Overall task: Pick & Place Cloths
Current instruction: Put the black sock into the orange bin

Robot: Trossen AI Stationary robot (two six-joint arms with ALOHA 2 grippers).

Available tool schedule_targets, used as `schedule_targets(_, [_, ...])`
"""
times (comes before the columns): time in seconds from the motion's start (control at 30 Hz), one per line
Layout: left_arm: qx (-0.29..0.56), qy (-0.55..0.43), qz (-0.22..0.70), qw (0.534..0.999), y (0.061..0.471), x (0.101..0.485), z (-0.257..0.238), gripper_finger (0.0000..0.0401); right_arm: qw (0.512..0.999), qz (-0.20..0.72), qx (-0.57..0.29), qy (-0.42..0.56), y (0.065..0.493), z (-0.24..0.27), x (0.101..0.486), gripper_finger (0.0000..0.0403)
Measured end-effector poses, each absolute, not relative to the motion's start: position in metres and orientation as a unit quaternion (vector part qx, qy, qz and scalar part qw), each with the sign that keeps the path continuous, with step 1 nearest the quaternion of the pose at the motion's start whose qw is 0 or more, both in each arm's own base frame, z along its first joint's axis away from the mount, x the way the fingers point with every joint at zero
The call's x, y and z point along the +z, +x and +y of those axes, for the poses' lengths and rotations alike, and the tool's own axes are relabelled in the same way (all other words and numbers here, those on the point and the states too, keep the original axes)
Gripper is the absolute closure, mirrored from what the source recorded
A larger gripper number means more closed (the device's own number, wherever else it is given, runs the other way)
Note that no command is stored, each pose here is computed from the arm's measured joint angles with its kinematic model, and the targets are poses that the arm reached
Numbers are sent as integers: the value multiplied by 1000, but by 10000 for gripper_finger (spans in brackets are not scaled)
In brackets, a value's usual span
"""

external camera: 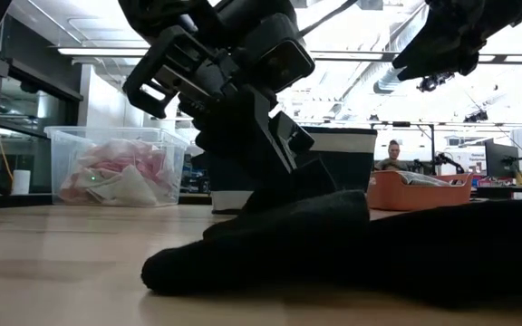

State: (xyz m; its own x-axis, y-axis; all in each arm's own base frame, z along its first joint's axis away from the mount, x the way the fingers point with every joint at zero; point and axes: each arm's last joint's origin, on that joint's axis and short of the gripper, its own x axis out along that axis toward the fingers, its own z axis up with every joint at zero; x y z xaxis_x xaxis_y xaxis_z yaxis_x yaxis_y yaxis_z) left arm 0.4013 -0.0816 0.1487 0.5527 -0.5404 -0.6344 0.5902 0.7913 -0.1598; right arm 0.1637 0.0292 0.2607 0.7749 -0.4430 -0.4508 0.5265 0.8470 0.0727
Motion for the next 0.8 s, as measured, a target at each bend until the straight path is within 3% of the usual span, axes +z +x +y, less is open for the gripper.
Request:
schedule_targets(0.23, [-307, 52, 341, 887, 405, 165, -81, 398, 939, 211, -253, 102, 165, 30, 261, 180])
schedule_targets(0.57, [-192, 190, 397, 877, 421, 252, -75, 400, 964, 178, -180, 84, 165, 53, 270, 180])
schedule_targets(0.8, [-111, 290, 380, 871, 424, 320, -69, 400, 973, 146, -172, 47, 173, 76, 269, 180])
